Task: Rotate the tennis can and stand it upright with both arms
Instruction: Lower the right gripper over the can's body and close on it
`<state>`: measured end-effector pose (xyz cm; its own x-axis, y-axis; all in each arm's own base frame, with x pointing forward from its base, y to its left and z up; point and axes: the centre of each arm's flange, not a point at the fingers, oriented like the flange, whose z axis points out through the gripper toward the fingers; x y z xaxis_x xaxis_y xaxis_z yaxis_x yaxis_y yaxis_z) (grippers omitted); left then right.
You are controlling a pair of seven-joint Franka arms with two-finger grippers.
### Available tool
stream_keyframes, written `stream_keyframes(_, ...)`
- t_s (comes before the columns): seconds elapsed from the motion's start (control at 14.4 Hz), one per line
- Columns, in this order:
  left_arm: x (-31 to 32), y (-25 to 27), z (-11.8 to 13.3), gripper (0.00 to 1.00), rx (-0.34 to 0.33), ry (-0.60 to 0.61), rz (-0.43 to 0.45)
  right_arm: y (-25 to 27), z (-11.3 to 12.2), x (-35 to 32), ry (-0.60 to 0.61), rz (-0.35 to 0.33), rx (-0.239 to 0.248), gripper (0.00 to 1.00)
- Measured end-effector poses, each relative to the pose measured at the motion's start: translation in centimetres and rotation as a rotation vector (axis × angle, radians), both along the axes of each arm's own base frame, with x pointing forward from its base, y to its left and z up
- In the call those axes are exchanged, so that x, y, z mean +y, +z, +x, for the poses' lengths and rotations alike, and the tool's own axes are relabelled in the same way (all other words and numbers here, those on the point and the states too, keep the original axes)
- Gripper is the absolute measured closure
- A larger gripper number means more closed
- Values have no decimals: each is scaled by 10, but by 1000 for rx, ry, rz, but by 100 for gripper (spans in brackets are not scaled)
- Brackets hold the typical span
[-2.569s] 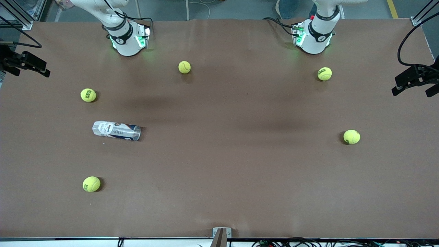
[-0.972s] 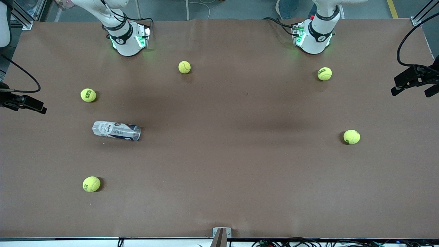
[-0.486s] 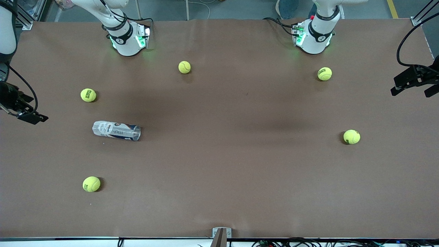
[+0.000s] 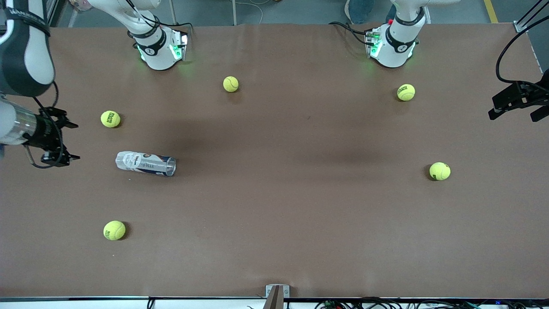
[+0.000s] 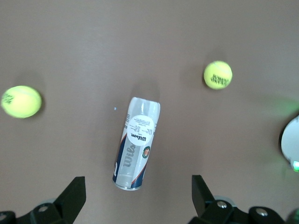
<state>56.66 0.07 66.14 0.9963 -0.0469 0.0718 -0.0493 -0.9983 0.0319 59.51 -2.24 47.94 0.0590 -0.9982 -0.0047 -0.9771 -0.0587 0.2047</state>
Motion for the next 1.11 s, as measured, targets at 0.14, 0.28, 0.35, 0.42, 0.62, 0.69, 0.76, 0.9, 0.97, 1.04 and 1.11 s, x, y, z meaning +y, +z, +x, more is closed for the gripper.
stream_keyframes(0.14,0,0,0,0,0,0,0,-26,5,11,-79,-20,24,0)
stream_keyframes(0.28,0,0,0,0,0,0,0,-51,6,21,-129,-35,33,0)
stream_keyframes(0.35,0,0,0,0,0,0,0,-63,5,26,-143,-41,35,0)
stream_keyframes(0.42,0,0,0,0,0,0,0,-76,3,29,-150,-44,35,0)
stream_keyframes(0.62,0,0,0,0,0,0,0,-122,-8,33,-165,-46,11,0)
stream_keyframes(0.69,0,0,0,0,0,0,0,-139,-14,33,-167,-45,-2,0)
stream_keyframes(0.76,0,0,0,0,1,0,0,-156,-20,35,-172,-44,-19,0)
stream_keyframes(0.9,0,0,0,0,1,0,0,-184,-32,39,-183,-44,-51,0)
stream_keyframes(0.97,0,0,0,0,1,0,0,-192,-37,40,-187,-45,-58,0)
stream_keyframes(1.04,0,0,0,0,1,0,0,-198,-40,40,-189,-45,-59,0)
stream_keyframes(1.11,0,0,0,0,1,0,0,-202,-43,40,-191,-45,-60,0)
